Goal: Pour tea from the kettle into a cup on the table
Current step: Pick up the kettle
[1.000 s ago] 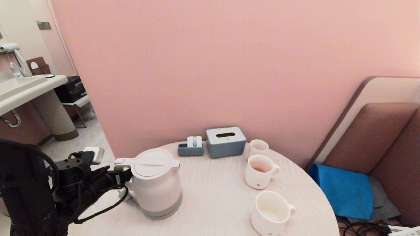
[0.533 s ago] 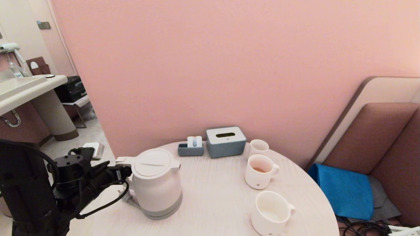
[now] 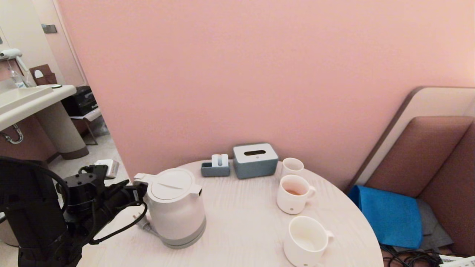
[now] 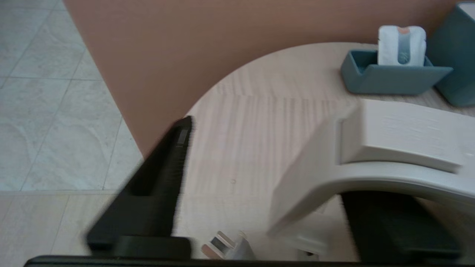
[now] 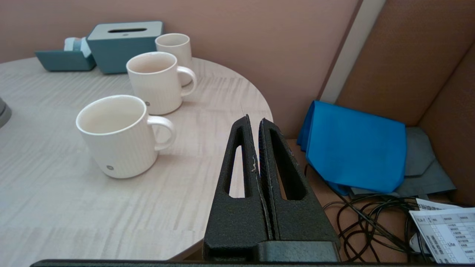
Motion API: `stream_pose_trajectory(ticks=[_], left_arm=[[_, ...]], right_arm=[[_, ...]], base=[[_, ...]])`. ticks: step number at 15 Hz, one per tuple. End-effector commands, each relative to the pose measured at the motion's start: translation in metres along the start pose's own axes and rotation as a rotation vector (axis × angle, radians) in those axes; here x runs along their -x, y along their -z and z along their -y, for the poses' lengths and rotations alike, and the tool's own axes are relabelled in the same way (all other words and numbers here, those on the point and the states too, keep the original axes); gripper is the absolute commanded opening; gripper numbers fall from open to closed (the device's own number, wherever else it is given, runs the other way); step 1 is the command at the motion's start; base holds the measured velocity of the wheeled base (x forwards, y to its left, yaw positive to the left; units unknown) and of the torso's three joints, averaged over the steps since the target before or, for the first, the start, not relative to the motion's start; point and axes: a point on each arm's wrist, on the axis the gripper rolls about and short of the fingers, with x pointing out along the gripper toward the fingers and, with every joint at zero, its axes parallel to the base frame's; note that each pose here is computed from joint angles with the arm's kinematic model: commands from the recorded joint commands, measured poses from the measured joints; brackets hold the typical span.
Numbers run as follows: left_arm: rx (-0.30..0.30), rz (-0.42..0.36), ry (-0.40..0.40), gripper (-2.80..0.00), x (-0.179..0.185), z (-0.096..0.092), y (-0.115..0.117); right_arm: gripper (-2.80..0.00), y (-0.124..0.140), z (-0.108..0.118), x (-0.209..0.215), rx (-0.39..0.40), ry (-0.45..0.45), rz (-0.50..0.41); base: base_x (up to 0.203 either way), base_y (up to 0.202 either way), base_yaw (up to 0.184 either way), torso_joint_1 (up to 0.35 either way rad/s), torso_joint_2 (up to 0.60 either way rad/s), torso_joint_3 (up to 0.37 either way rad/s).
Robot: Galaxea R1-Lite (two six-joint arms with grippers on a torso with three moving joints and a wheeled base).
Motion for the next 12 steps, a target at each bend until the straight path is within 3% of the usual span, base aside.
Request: stream_pose_trajectory(ticks=[1, 12], left_arm=[[-0.002, 0.04, 0.003, -2.8, 0.0003, 0.0003, -0.0033], [-0.006, 0.063, 0.011, -2.8, 0.0001, 0.0027, -0.0089]], right_arm=[[-2.8, -0.0001, 0.0, -0.0001, 0.0, 0.0, 0.0], [-2.8, 0.0, 0.0, -0.0001, 0.0, 0.0, -0.002]], base=[[0.0, 0.0, 0.0, 0.0, 0.0, 0.0], [0.0, 0.0, 0.0, 0.0, 0.0, 0.0]])
